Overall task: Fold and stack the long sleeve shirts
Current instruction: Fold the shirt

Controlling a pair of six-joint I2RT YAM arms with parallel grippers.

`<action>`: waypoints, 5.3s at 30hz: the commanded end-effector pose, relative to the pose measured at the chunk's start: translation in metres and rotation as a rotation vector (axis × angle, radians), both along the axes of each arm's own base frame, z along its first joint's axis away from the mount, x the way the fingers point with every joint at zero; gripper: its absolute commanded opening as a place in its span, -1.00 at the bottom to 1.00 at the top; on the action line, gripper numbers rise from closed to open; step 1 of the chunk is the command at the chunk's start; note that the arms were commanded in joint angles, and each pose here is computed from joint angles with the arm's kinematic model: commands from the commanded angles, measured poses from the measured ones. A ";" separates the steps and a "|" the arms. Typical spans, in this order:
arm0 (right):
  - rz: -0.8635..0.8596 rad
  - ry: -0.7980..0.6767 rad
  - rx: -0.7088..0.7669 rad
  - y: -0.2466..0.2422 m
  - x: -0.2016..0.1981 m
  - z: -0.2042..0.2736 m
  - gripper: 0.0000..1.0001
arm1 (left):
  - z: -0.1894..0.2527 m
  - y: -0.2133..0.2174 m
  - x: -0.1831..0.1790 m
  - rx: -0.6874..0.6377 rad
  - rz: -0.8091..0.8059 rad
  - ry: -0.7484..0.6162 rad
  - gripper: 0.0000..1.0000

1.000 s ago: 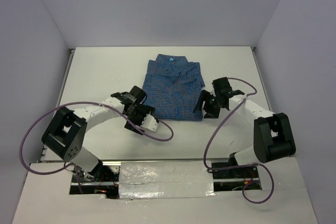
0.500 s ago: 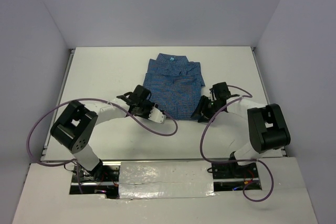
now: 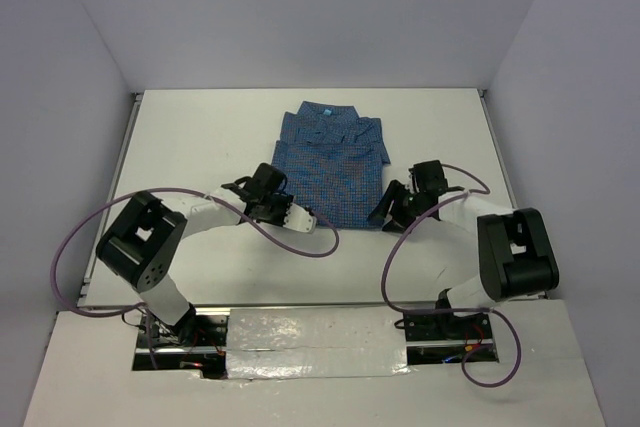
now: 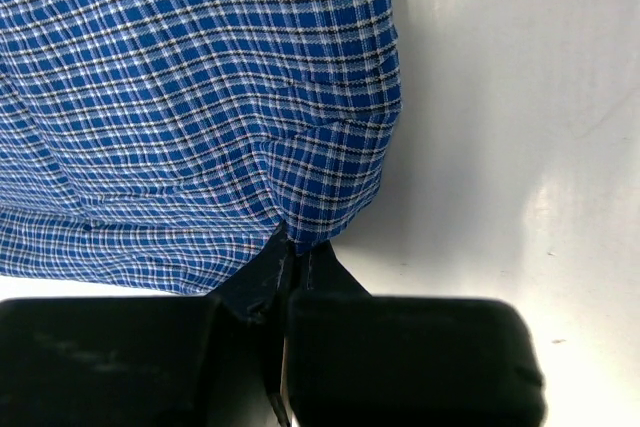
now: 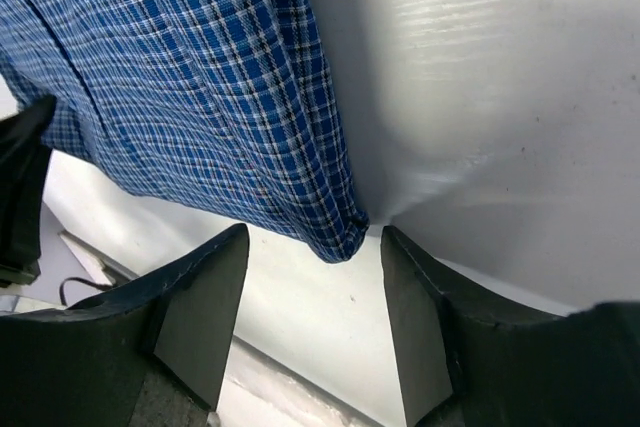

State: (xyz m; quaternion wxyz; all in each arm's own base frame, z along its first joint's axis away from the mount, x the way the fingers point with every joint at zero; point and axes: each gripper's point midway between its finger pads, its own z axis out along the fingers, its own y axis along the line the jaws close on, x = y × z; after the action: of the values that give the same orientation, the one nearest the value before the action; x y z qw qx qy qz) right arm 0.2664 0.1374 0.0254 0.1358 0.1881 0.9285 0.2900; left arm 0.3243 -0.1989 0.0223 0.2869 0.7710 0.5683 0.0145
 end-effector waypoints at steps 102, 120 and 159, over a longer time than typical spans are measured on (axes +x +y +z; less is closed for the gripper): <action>0.048 -0.368 -0.036 0.081 0.084 0.100 -0.49 | 0.074 -0.022 -0.035 -0.308 0.728 0.660 0.40; -0.304 -0.104 -0.226 0.010 0.152 0.005 -1.00 | -0.002 0.014 0.005 -0.076 0.763 0.370 0.44; -0.073 -0.161 -0.301 -0.011 0.150 0.018 -1.00 | 0.002 -0.061 -0.082 -0.085 0.458 0.350 0.55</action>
State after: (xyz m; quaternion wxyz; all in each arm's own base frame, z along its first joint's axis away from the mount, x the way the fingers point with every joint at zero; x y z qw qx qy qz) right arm 0.3746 0.1324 0.0228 0.1875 0.1676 0.9554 0.1551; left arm 0.2384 -0.2642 0.0396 0.2026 0.5740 0.7846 -0.1179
